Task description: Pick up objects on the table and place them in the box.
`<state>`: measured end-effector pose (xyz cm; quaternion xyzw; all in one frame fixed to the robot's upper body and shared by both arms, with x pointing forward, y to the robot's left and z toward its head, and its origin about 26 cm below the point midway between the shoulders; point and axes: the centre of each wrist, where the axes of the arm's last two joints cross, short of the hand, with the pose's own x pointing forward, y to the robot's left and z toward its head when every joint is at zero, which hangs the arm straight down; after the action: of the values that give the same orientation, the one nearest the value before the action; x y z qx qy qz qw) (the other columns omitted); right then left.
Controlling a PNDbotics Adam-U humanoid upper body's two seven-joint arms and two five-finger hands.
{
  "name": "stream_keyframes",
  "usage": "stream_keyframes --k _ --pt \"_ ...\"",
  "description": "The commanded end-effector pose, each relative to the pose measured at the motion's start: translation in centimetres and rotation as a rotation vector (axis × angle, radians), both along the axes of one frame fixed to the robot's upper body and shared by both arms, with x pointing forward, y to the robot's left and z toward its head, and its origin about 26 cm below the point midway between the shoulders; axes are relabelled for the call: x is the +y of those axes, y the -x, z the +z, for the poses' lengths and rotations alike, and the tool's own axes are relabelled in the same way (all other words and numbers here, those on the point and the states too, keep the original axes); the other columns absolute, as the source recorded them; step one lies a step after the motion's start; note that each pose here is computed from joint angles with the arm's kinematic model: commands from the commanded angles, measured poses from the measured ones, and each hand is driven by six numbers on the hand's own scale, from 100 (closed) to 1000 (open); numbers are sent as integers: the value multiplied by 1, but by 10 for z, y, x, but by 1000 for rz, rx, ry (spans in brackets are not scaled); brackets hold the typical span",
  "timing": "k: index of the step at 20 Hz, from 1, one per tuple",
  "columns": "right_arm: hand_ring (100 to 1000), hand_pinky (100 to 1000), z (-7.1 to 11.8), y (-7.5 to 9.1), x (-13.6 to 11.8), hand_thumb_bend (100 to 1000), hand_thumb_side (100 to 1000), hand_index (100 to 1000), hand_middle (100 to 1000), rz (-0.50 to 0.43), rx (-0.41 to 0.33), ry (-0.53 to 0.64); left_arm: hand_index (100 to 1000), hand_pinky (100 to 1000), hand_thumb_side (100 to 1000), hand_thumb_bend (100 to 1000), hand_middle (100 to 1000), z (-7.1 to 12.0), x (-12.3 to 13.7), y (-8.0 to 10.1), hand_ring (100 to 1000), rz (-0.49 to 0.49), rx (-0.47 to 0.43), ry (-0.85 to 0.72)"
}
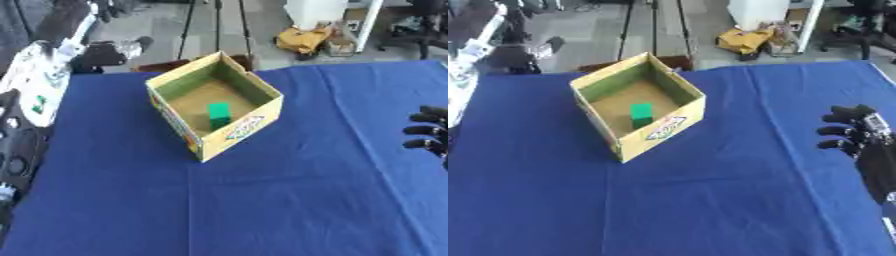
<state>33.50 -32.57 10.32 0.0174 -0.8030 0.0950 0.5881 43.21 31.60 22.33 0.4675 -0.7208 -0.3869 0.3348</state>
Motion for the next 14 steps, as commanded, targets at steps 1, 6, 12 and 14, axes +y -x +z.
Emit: stream_keyframes --k 1,6,12,14 --pt "695 599 12 0 -8 100 895 816 708 -17 -34 24 729 655 834 404 570 -2 7 9 581 11 -53 91" --pt "695 599 14 0 -9 100 894 816 708 -26 -43 19 728 649 930 340 567 -50 13 24 576 29 -12 234" --pt "695 599 13 0 -7 100 895 816 708 -21 -42 14 726 646 988 319 563 -85 12 45 571 8 49 339" --pt "695 599 13 0 -6 100 895 816 708 -20 -43 14 725 645 1000 315 563 -90 11 48 570 -1 67 370"
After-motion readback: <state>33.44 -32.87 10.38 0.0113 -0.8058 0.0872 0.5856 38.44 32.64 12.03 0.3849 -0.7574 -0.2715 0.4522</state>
